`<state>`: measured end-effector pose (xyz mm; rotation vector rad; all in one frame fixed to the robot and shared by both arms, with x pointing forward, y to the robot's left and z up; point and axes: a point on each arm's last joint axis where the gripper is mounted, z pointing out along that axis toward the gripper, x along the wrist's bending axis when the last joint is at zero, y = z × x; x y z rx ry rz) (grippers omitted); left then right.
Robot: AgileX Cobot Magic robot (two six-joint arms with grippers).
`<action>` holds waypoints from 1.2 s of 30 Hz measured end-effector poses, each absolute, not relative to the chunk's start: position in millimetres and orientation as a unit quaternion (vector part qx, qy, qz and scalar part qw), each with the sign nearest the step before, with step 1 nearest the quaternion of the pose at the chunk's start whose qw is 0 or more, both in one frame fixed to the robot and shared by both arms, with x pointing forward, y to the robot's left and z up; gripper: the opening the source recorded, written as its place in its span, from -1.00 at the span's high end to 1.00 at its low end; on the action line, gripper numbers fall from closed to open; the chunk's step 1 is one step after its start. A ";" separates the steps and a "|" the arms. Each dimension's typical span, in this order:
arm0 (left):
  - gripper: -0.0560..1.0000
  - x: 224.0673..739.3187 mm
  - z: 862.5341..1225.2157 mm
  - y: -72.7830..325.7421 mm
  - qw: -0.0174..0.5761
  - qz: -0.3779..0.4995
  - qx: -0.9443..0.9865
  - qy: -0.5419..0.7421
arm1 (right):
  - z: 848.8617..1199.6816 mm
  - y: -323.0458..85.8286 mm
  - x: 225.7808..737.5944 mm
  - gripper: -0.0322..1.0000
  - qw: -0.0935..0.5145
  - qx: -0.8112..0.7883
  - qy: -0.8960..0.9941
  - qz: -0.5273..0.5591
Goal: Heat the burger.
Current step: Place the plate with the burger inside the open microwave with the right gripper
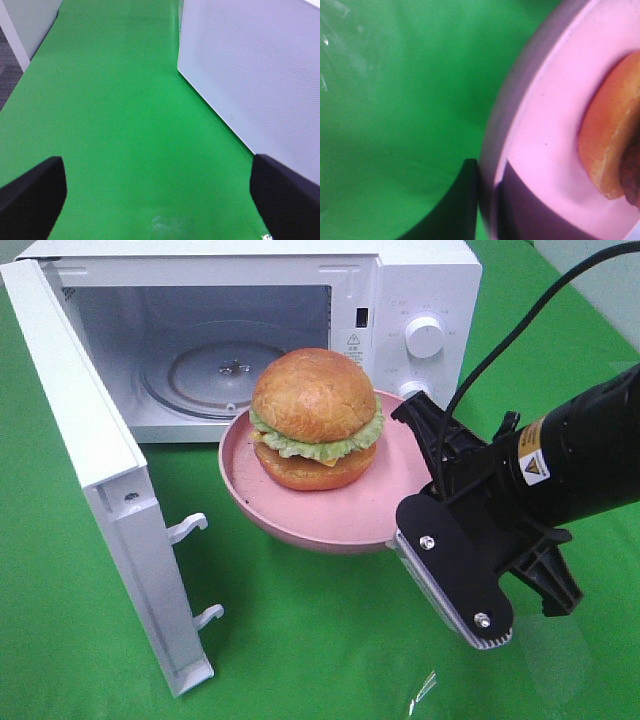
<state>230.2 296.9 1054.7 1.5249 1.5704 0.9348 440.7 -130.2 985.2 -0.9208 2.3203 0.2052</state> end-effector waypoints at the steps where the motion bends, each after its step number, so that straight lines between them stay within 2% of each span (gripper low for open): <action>1: -0.82 230.2 1054.7 296.9 0.372 0.365 0.595 0.613 | 984.7 -129.0 442.1 0.83 0.313 -0.347 0.881 0.079; 36: -0.82 230.2 1054.7 296.9 0.372 0.365 0.595 0.613 | 966.2 -65.4 504.1 0.83 0.313 -0.342 0.882 0.082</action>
